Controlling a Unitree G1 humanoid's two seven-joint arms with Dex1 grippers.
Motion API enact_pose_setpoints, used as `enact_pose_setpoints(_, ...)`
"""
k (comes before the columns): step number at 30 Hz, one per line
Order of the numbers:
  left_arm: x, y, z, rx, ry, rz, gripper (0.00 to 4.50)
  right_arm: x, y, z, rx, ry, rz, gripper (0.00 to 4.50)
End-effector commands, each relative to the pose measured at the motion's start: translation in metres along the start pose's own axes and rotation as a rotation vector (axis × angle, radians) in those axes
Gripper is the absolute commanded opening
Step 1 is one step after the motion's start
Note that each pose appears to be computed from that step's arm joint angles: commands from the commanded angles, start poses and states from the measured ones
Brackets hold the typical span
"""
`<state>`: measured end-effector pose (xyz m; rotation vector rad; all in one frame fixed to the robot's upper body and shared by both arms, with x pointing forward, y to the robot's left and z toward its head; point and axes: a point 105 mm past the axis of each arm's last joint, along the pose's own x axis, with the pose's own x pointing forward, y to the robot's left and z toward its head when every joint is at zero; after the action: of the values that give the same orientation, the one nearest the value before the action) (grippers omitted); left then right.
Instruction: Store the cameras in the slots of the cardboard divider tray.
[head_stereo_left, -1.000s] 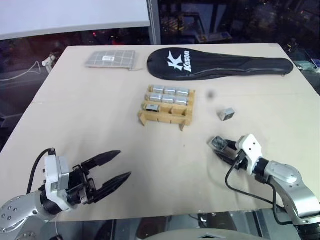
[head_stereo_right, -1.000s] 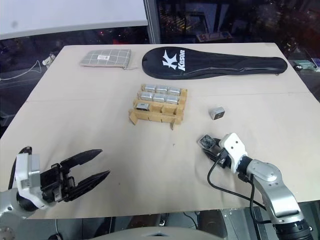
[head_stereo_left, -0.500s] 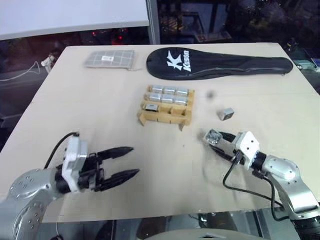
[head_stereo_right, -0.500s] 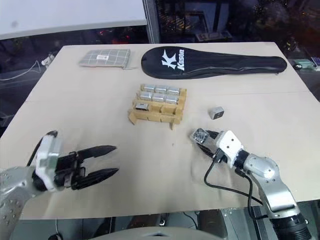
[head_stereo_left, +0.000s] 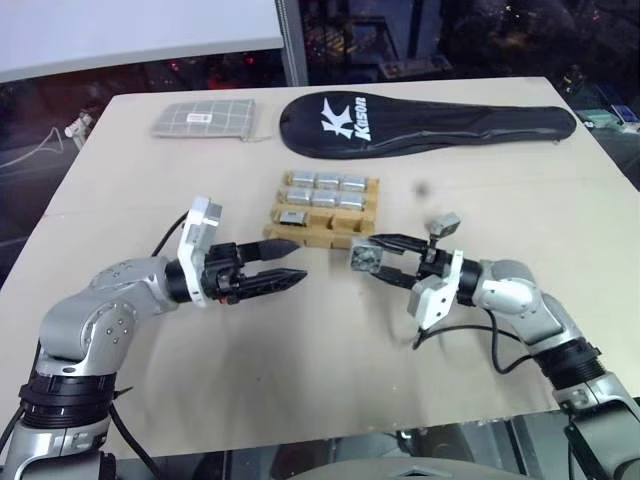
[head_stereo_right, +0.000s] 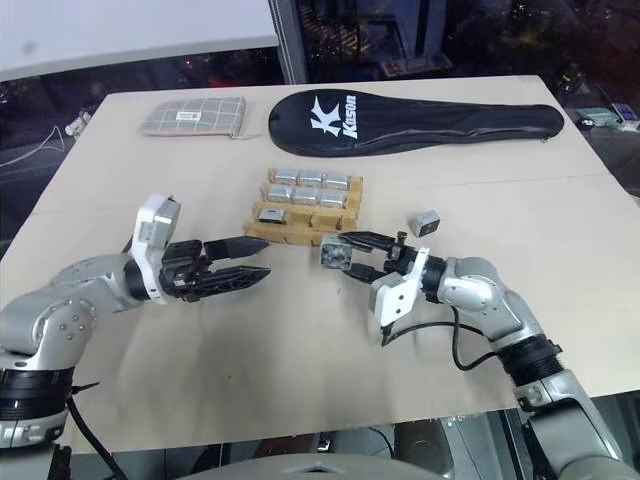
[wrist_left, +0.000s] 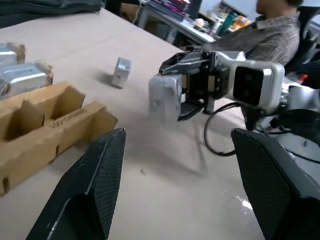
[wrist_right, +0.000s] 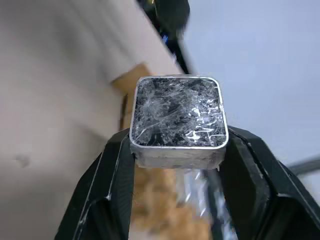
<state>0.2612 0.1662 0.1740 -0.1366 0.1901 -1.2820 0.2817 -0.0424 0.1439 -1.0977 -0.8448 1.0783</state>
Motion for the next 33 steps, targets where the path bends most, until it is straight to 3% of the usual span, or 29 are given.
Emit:
enact_pose_setpoints(1,0.000,0.005,-0.004,0.011,0.054,-0.003,3.48,0.015,-0.010,0.012,-0.116,-0.092,-0.051,1.89)
enact_pose_setpoints(12,0.004,0.009,0.001,-0.009,0.061,-0.050,3.48,0.042,0.000,0.031,-0.205,-0.236,-0.026,1.89)
enact_pose_setpoints(33,0.011,0.004,0.001,-0.041,0.089,-0.134,3.48,0.051,0.007,0.026,-0.182,-0.205,-0.007,1.89)
